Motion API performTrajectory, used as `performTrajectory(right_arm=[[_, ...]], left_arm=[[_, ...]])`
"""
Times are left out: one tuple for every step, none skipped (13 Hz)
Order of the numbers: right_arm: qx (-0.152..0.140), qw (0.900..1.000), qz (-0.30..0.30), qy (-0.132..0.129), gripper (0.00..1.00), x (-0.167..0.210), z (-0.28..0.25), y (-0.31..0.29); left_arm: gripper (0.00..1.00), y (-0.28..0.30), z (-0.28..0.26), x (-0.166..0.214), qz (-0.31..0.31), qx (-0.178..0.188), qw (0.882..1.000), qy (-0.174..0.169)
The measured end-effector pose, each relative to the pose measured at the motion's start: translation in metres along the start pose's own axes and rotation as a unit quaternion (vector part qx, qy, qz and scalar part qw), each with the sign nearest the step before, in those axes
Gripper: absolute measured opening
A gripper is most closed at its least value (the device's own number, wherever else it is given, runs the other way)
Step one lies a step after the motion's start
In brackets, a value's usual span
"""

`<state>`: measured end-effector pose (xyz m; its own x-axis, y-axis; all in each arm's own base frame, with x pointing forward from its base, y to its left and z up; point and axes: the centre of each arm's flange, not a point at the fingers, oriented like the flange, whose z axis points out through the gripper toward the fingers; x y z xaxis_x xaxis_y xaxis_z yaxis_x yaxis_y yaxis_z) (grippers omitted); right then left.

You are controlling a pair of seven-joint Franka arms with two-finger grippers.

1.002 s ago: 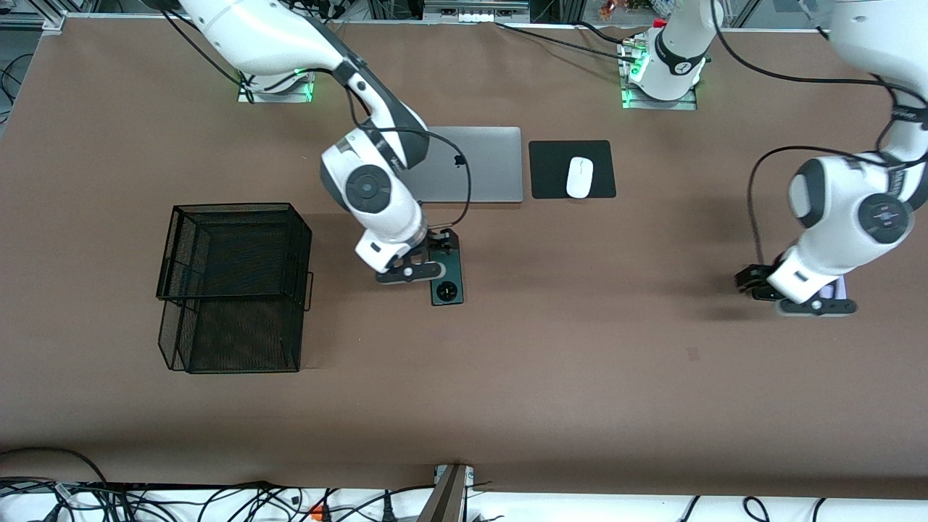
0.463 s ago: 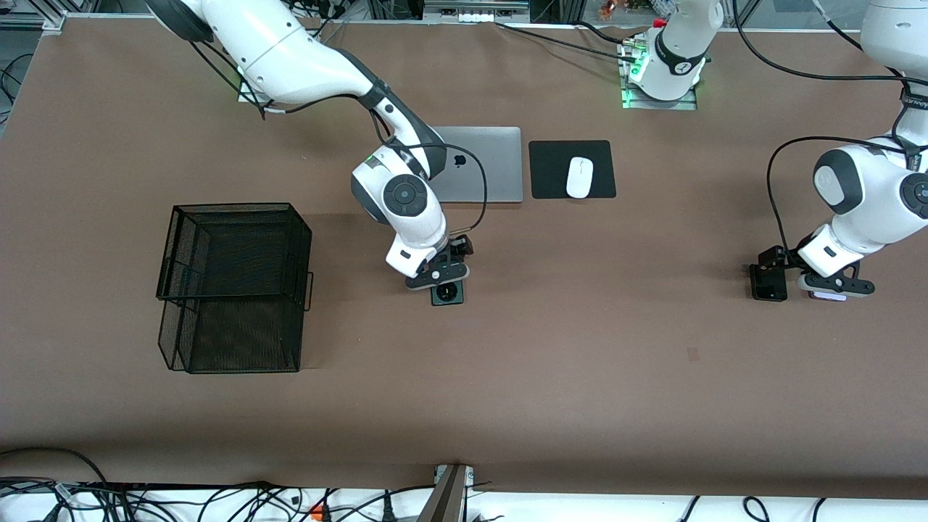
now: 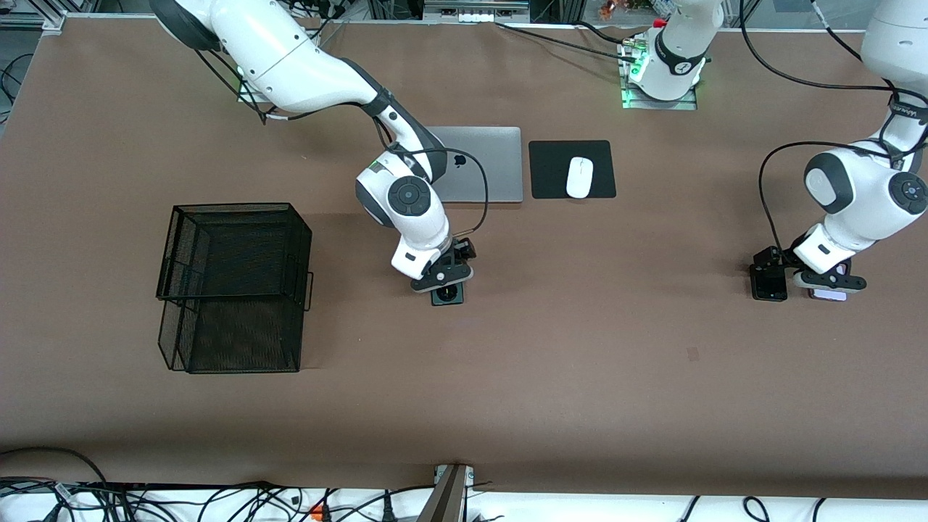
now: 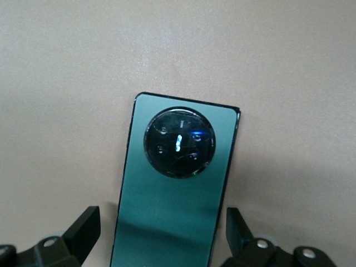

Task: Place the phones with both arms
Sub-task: 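Grasp the green phone while the left gripper grasps the black flip phone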

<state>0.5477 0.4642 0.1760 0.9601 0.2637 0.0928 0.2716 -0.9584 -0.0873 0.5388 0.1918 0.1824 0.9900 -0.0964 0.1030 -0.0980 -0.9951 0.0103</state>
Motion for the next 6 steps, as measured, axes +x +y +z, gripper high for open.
performTrajectory(right_arm=[[-0.005, 1.000, -0.008, 0.002, 1.00, 0.000, 0.002, 0.000], [-0.010, 1.000, -0.014, 0.004, 1.00, -0.001, 0.004, 0.001], [-0.013, 1.000, -0.018, 0.004, 1.00, -0.002, 0.005, 0.001], [-0.014, 1.000, -0.019, 0.004, 1.00, -0.002, 0.007, 0.001], [-0.014, 1.000, -0.020, 0.004, 1.00, -0.003, 0.008, 0.001], [-0.014, 1.000, -0.020, 0.003, 1.00, -0.003, 0.010, 0.000]], left_arm=[[1.00, 0.001, 0.004, 0.000, 0.000, 0.000, 1.000, 0.004], [1.00, 0.003, 0.008, 0.000, 0.001, 0.000, 1.000, 0.007], [1.00, 0.004, 0.012, 0.000, 0.001, 0.000, 1.000, 0.009], [1.00, 0.005, 0.016, 0.000, 0.002, -0.001, 1.000, 0.010], [1.00, 0.005, 0.019, -0.001, 0.001, -0.001, 1.000, 0.012], [1.00, 0.005, 0.021, -0.001, 0.001, -0.001, 1.000, 0.012]])
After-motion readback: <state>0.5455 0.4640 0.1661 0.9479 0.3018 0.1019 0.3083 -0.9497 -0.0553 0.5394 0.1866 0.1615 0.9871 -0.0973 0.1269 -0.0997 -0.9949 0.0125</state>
